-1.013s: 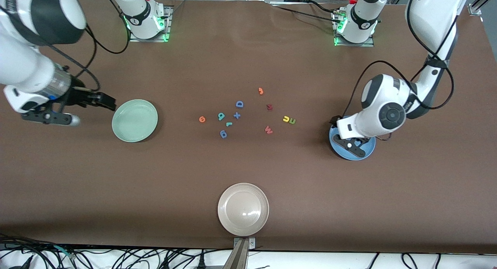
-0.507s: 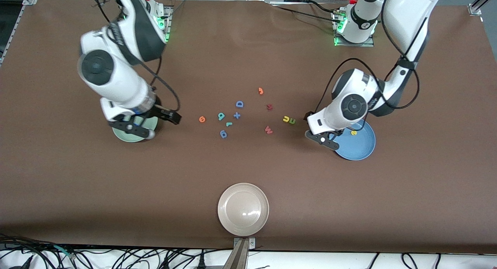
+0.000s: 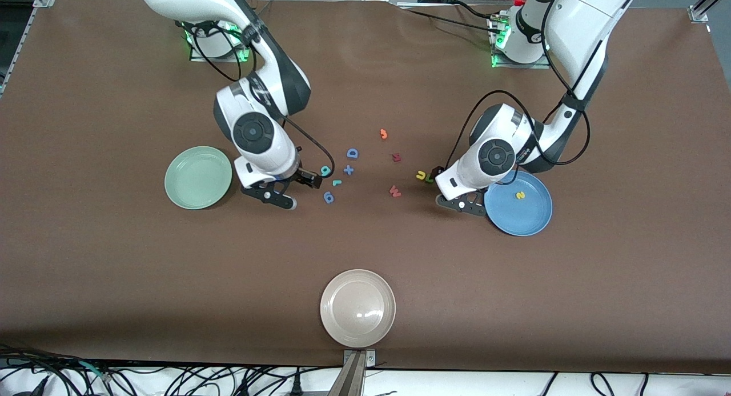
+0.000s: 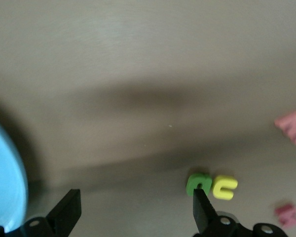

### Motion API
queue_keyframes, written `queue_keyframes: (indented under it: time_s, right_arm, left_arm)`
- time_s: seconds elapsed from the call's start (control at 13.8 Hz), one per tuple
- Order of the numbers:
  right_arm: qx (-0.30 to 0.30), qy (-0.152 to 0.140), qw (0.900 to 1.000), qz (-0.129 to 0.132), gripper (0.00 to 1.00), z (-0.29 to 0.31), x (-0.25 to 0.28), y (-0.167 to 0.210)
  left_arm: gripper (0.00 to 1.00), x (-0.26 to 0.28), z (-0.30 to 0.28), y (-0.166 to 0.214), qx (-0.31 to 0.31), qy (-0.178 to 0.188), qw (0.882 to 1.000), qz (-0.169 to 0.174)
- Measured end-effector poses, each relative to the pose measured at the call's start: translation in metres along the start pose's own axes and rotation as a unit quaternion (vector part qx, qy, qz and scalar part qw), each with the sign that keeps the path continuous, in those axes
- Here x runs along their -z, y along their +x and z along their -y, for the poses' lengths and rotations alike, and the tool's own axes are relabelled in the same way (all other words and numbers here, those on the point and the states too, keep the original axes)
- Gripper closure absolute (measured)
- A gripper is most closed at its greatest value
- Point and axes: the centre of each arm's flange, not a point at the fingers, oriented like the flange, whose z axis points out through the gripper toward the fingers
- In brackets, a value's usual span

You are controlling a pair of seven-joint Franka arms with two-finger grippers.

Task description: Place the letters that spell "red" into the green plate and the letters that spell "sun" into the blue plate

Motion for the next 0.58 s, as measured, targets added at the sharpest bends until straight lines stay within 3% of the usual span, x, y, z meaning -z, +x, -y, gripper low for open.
queue_keyframes:
  time_s: [0.22,0.58]
  right_arm:
    - [0.006,-0.005,1.000,-0.016,0.01,-0.008,-0.035,0.002]
    - [0.008,0.007,1.000,-0.028,0.01,-0.018,-0.065,-0.004]
  left_arm:
    - [0.00,0.002,-0.011,-0.003,0.115,-0.004,0.993,0.000]
    - [0.00,0.003,0.016,0.003,0.198,0.000,0.980,0.012]
